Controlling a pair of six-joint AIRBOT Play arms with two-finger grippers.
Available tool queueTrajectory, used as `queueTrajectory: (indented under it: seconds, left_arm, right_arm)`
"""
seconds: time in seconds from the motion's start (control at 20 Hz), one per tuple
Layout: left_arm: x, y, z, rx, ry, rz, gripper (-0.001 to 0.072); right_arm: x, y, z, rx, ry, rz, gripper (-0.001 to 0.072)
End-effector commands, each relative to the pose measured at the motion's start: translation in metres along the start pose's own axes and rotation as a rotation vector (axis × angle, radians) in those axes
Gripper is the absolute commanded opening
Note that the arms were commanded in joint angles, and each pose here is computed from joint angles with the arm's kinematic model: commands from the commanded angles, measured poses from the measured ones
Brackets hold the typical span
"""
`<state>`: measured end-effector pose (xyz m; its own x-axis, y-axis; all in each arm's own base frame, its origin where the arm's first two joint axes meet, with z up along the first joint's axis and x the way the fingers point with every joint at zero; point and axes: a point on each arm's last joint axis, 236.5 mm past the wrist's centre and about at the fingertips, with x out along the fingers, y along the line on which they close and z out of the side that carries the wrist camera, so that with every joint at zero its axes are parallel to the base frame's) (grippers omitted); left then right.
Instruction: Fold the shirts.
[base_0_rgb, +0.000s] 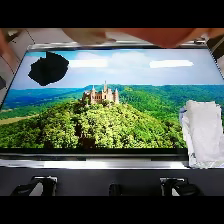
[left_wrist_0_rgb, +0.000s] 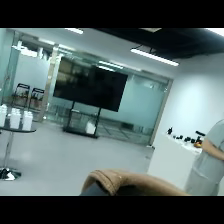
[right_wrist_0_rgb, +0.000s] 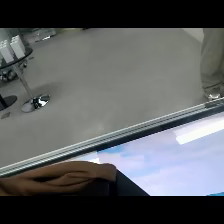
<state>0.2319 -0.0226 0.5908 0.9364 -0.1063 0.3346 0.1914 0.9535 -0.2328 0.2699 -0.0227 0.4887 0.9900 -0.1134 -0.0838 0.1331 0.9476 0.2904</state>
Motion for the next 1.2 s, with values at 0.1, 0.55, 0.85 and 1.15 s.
queueTrajectory:
  seconds: [0.1, 0.55, 0.85, 1.15]
  left_arm:
    - [-0.018, -0.015, 0.014, -0.020, -0.029, -0.025, 0.0027]
    - [-0.012, 0.018, -0.126, -0.032, 0.458, 0.031, 0.0027]
    - [-0.006, 0.042, -0.241, -0.115, 0.721, 0.002, 0.0027]
    - [0.050, 0.070, -0.309, -0.156, 0.714, 0.014, 0.0026]
  right_arm:
    - [-0.050, -0.022, 0.001, 0.010, 0.005, -0.043, 0.0042]
    - [-0.073, -0.066, -0.119, -0.193, 0.566, -0.207, 0.0043]
    - [-0.053, -0.058, -0.180, -0.219, 0.766, -0.169, 0.0042]
    - [0.035, -0.066, -0.264, -0.321, 1.008, -0.221, 0.0042]
